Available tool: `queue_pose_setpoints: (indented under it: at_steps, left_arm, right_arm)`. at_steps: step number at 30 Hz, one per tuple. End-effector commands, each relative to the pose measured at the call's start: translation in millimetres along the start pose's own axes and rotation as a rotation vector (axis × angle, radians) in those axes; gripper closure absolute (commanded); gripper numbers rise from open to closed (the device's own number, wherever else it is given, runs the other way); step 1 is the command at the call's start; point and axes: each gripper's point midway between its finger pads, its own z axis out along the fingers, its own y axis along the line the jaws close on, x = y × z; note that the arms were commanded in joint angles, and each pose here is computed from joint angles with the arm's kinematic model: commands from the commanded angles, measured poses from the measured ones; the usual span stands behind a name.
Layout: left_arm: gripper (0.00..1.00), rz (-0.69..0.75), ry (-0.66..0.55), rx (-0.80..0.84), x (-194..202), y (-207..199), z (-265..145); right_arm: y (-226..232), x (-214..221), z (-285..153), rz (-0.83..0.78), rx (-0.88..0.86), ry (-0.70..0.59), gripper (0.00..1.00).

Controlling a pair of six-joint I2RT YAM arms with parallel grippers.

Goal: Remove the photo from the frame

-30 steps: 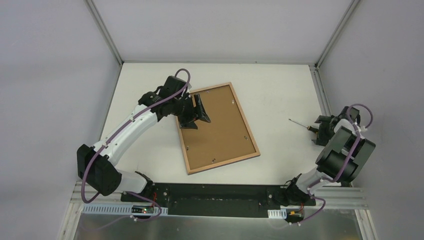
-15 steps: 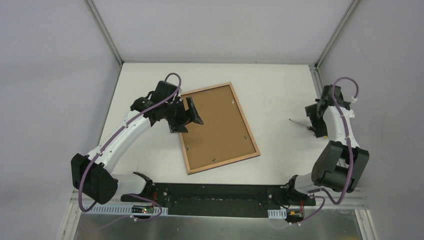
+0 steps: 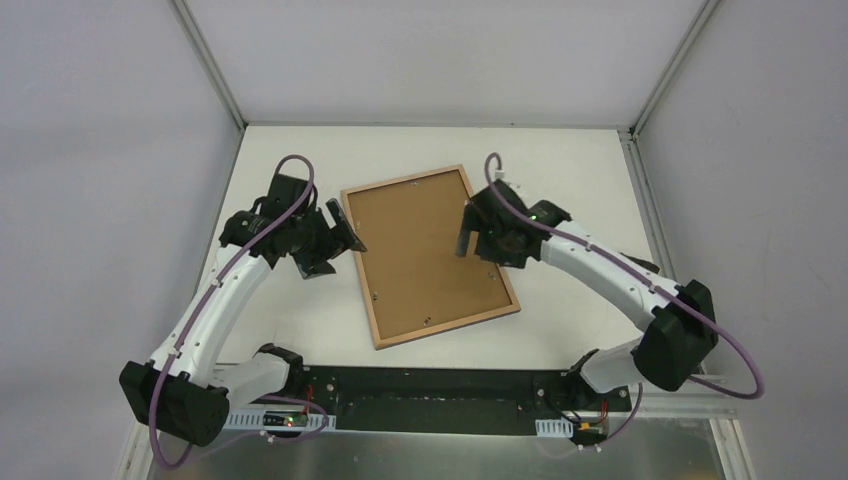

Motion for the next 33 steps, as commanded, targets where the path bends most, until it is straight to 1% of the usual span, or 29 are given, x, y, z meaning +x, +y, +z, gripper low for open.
queue_pose_setpoints:
  at_steps: [1, 4, 6, 7, 9, 10, 14, 16, 22, 23, 25, 27, 29, 33]
  left_arm:
    - [0.19, -0.112, 0.039, -0.188, 16.9, 42.5, 5.4]
    - [0.18, -0.217, 0.022, -0.294, 21.4, 62.3, 8.4]
    - [0.18, -0.278, 0.006, -0.357, 22.6, 72.8, 4.5]
    - [0.18, -0.298, 0.008, -0.383, 24.5, 76.4, 0.8]
    - [0.19, -0.330, -0.015, -0.475, 26.3, 90.8, -13.4]
    - [0.19, -0.334, -0.025, -0.494, 26.6, 94.0, -19.3]
    - [0.20, -0.330, -0.048, -0.469, 32.9, 97.7, -34.0]
    - [0.21, -0.319, -0.056, -0.436, 37.0, 97.6, -40.8]
    - [0.18, -0.280, -0.126, -0.300, 39.3, 89.9, -62.9]
    - [0.18, -0.274, -0.134, -0.281, 39.5, 88.3, -66.3]
    - [0.18, -0.268, -0.141, -0.253, 40.6, 85.7, -70.7]
    - [0.18, -0.266, -0.141, -0.234, 42.6, 84.1, -72.9]
    - [0.18, -0.271, -0.139, -0.226, 44.4, 84.0, -73.1]
    - [0.17, -0.278, -0.138, -0.229, 44.8, 84.7, -71.8]
  right_arm:
    - [48.8, 57.1, -1.0, -0.075, -0.072, 0.147, 0.05]
    - [93.0, 90.8, -3.7, -0.140, -0.136, 0.156, 0.08]
    - [117.2, 113.0, -2.7, -0.159, -0.179, 0.174, 0.13]
    - [125.3, 121.1, -1.5, -0.174, -0.181, 0.171, 0.16]
    - [136.7, 132.8, 1.6, -0.209, -0.180, 0.168, 0.27]
    - [142.2, 138.2, 2.8, -0.218, -0.185, 0.170, 0.30]
    - [164.6, 159.5, 14.8, -0.197, -0.221, 0.213, 0.38]
    - [172.2, 167.9, 18.7, -0.215, -0.213, 0.225, 0.40]
    - [194.5, 183.8, 26.2, -0.289, -0.190, 0.215, 0.41]
    - [197.2, 186.1, 27.5, -0.299, -0.181, 0.213, 0.42]
    - [203.6, 191.3, 30.0, -0.330, -0.172, 0.210, 0.48]
    - [207.1, 195.4, 32.9, -0.369, -0.149, 0.198, 0.50]
    - [207.8, 196.2, 36.3, -0.403, -0.120, 0.183, 0.56]
    - [197.9, 189.3, 45.6, -0.451, -0.040, 0.134, 0.60]
